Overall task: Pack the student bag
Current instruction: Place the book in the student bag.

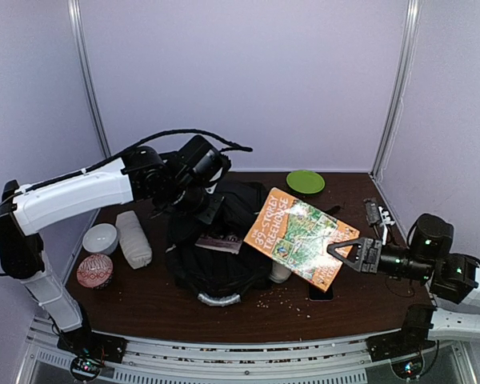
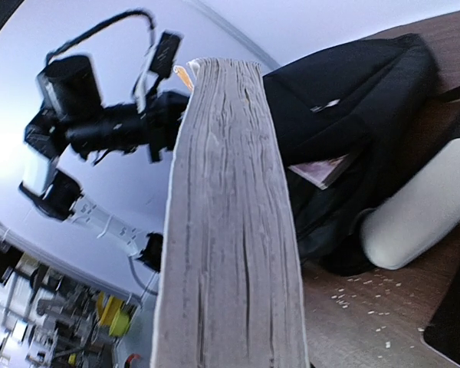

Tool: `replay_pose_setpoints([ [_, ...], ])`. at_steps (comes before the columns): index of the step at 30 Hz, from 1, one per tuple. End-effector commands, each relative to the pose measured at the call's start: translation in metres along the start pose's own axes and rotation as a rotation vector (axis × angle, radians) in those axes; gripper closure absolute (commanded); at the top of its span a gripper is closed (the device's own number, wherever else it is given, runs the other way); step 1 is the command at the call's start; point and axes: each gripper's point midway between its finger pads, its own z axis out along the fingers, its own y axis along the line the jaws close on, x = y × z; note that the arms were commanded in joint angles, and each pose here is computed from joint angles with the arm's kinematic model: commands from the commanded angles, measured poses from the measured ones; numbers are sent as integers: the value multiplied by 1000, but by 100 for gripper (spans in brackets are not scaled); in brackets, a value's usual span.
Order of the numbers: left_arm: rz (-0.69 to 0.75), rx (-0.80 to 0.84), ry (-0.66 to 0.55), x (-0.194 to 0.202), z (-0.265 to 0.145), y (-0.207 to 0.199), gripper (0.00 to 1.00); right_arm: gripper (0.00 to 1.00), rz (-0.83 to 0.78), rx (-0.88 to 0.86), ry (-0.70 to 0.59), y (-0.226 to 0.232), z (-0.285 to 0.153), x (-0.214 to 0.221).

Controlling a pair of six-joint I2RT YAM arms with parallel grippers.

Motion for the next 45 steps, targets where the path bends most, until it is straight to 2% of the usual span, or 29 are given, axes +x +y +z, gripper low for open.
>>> replay_pose_setpoints([
  [1, -181, 110, -156, -60, -10, -21, 100, 100, -70, -309, 145, 71, -6, 9],
  [5, -231, 147, -187, -78, -14, -28, 100, 100, -51, -314, 247, 60, 3, 36],
  [11, -287, 204, -215, -93, -20, -37, 100, 100, -11, -219, 296, 34, 28, 51],
  [21, -374, 279, -246, -95, -31, -42, 100, 100, 263, -84, 125, 6, 81, 11],
  [26, -390, 272, -247, -88, -35, -42, 100, 100, 418, -23, 10, -20, 89, -10],
  [34, -476, 262, -292, -79, -46, -38, 100, 100, 562, 85, -133, -52, 100, -30],
  [40, -583, 288, -352, -80, -59, -33, 100, 100, 587, 101, -171, -56, 124, -47],
  [45, -672, 256, -431, -85, -81, -20, 100, 100, 493, -1, -93, -12, 165, -89],
])
